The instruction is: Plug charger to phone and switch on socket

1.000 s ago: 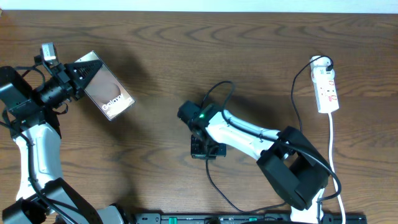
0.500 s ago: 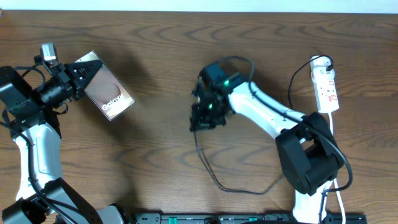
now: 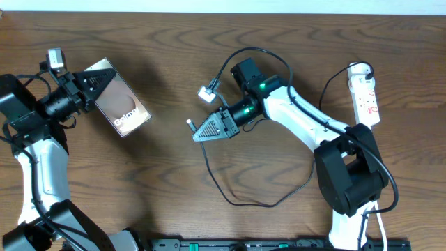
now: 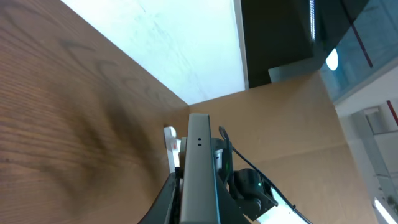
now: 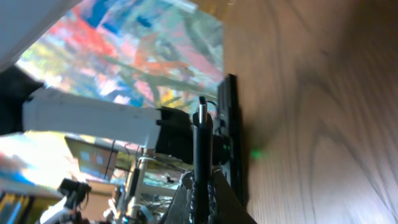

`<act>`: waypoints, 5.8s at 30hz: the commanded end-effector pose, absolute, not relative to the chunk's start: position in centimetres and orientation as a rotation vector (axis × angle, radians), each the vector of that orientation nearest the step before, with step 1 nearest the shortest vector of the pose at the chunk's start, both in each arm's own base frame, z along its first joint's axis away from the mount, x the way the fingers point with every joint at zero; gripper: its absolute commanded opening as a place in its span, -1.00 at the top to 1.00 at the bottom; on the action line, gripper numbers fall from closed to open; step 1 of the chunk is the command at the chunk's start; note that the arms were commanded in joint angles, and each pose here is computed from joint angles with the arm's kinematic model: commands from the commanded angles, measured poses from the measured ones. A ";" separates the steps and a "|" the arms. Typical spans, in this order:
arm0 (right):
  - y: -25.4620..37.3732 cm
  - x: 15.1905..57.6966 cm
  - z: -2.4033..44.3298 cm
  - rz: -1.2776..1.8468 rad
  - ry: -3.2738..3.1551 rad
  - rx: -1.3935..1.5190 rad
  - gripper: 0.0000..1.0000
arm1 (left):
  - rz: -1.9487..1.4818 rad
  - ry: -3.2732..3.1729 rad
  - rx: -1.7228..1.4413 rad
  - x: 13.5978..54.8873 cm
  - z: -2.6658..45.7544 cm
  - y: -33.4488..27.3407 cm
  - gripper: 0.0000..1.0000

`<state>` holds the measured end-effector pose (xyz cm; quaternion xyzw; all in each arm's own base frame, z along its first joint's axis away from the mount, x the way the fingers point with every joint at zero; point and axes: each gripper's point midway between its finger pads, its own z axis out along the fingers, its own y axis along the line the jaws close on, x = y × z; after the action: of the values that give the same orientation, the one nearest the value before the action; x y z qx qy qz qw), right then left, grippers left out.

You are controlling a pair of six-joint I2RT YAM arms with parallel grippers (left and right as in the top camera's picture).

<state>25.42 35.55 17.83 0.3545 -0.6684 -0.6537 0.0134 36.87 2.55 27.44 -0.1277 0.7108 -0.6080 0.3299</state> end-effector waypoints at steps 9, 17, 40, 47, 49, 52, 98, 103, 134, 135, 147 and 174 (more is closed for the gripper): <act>39.4 20.3 20.0 -2.160 -1.773 1.388 0.97 | -1.606 1.857 -0.266 36.3 27.9 2.1 0.85; 40.9 19.7 21.0 -2.181 -1.698 1.436 0.98 | -1.631 1.870 -0.235 36.4 27.9 0.9 0.85; 42.6 21.8 21.1 -2.085 -1.879 1.272 0.97 | -1.633 1.868 -0.168 36.6 28.7 -0.3 0.85; 43.1 22.4 21.9 -2.113 -1.880 1.291 0.97 | -1.634 1.861 -0.163 36.6 29.2 -0.2 0.85; 43.2 22.5 22.0 -2.117 -1.882 1.292 0.97 | -1.636 1.862 -0.162 36.6 29.2 -0.3 0.85; 43.3 22.5 21.9 -2.114 -1.890 1.291 0.97 | -1.639 1.863 -0.164 36.6 29.2 -0.3 0.85; 43.2 21.9 22.4 -2.161 -1.795 1.387 0.98 | -1.626 1.854 -0.147 36.7 29.6 -0.2 0.85; 43.2 22.0 21.6 -2.162 -1.782 1.385 0.98 | -1.619 1.852 -0.157 36.8 29.6 -0.1 0.85; 43.8 22.2 21.9 -2.199 -1.693 1.445 0.97 | -1.632 1.856 -0.159 36.7 29.6 -0.2 0.85; 43.8 22.2 21.9 -2.200 -1.695 1.446 0.98 | -1.632 1.856 -0.159 36.7 29.6 -0.2 0.85; 43.9 22.4 21.9 -2.206 -1.706 1.455 0.97 | -1.649 1.861 -0.139 36.4 29.7 -0.4 0.85; 44.1 22.6 22.2 -2.215 -1.718 1.463 0.97 | -1.619 1.849 -0.146 36.8 29.8 -0.1 0.85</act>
<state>22.67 44.05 21.93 0.4633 -0.5432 -0.7001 -0.0128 37.00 0.04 29.38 -0.0660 0.7089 -0.6173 0.3347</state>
